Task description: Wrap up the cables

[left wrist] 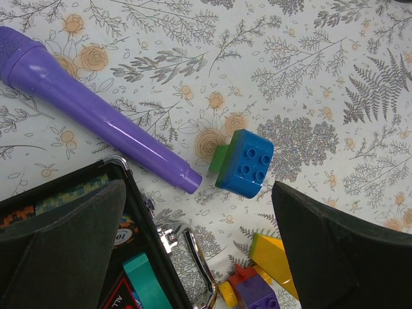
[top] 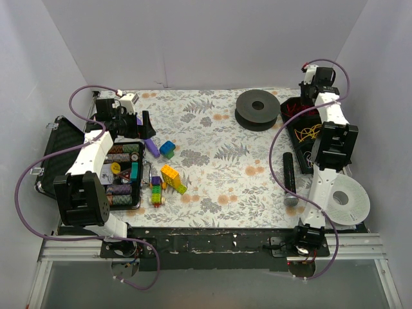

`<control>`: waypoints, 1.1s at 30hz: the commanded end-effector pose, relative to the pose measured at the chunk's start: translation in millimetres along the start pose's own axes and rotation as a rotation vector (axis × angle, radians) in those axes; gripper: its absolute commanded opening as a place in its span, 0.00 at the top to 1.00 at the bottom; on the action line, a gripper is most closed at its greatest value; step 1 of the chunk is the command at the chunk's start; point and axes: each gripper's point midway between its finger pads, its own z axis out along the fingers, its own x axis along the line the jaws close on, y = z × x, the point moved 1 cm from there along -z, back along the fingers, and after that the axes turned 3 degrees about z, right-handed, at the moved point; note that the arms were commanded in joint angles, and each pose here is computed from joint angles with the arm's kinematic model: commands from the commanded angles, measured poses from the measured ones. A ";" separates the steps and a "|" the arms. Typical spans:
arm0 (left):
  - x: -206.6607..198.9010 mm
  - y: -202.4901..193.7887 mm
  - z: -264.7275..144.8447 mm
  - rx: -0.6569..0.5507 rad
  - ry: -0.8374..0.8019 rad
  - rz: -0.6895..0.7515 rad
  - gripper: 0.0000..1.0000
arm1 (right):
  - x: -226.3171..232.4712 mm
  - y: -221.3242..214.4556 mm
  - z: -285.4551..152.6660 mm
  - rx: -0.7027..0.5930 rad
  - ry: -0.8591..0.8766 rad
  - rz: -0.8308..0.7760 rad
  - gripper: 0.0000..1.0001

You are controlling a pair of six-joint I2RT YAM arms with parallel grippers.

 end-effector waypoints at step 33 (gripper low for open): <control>-80.5 67.7 -62.2 -0.165 -0.302 0.160 0.03 | 158.2 136.3 -382.1 -1.008 0.521 -0.109 0.99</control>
